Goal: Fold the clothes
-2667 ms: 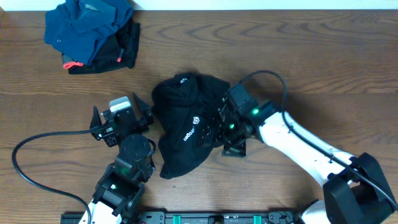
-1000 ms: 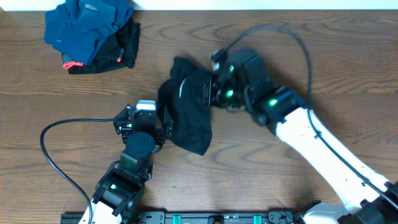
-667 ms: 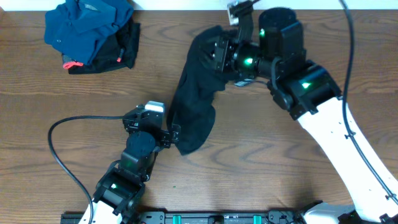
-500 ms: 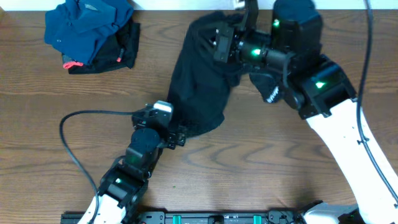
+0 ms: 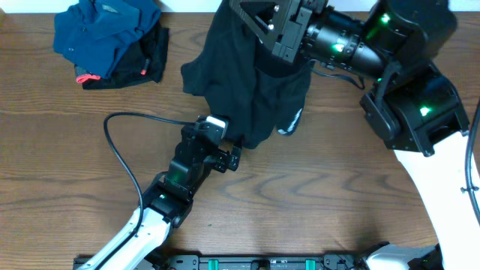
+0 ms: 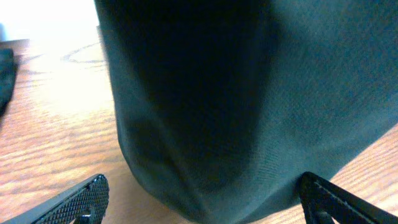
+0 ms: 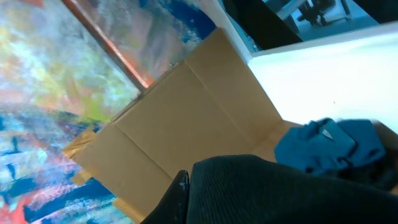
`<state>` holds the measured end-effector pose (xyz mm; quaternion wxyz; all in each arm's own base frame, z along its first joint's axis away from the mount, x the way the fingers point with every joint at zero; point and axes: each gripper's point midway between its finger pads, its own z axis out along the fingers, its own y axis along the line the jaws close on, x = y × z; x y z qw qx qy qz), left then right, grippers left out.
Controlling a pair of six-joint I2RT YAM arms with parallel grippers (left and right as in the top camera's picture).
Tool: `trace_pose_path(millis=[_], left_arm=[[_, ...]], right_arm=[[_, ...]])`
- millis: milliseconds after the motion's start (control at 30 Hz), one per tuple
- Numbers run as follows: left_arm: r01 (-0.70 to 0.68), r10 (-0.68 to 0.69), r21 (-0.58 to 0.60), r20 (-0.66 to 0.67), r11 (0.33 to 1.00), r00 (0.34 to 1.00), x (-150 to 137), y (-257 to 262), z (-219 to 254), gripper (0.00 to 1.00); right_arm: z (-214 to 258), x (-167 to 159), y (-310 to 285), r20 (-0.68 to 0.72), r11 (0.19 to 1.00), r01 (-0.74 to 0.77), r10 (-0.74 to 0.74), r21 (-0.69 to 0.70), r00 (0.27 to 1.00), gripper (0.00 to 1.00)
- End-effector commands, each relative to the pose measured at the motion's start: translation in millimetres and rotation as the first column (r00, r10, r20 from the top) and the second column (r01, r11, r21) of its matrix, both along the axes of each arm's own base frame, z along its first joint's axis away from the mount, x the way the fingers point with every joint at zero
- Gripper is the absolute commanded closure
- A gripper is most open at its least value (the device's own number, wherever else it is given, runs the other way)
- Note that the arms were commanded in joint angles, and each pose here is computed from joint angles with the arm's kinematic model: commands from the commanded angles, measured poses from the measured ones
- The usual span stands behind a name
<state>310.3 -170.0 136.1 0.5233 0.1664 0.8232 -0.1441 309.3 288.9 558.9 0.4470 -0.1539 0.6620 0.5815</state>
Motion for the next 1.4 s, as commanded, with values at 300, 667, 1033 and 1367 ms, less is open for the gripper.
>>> trace_pose_path(millis=[300, 667, 1033, 1367], left_arm=[[-0.058, 0.062, -0.041, 0.100, 0.997, 0.993, 32, -6, 5, 0.02], [-0.058, 0.065, -0.060, 0.130, 0.997, 0.989, 40, -11, 4, 0.91], [-0.224, 0.222, -0.020, 0.241, 0.974, 0.945, 47, 22, 34, 0.94], [-0.209, 0.199, -0.013, 0.367, 0.978, 0.909, 37, 28, 81, 0.25]], right_arm=[[31, -33, -5, 0.038, 0.993, -0.106, 0.104, 0.058, 0.994, 0.92], [24, -18, -22, 0.018, 0.997, -0.067, 0.066, 0.039, 0.998, 0.92], [-21, 39, -95, -0.064, 0.979, 0.176, -0.183, -0.104, 0.981, 0.92], [-154, 56, -153, -0.172, 0.718, 0.344, -0.540, -0.605, 0.824, 0.82]])
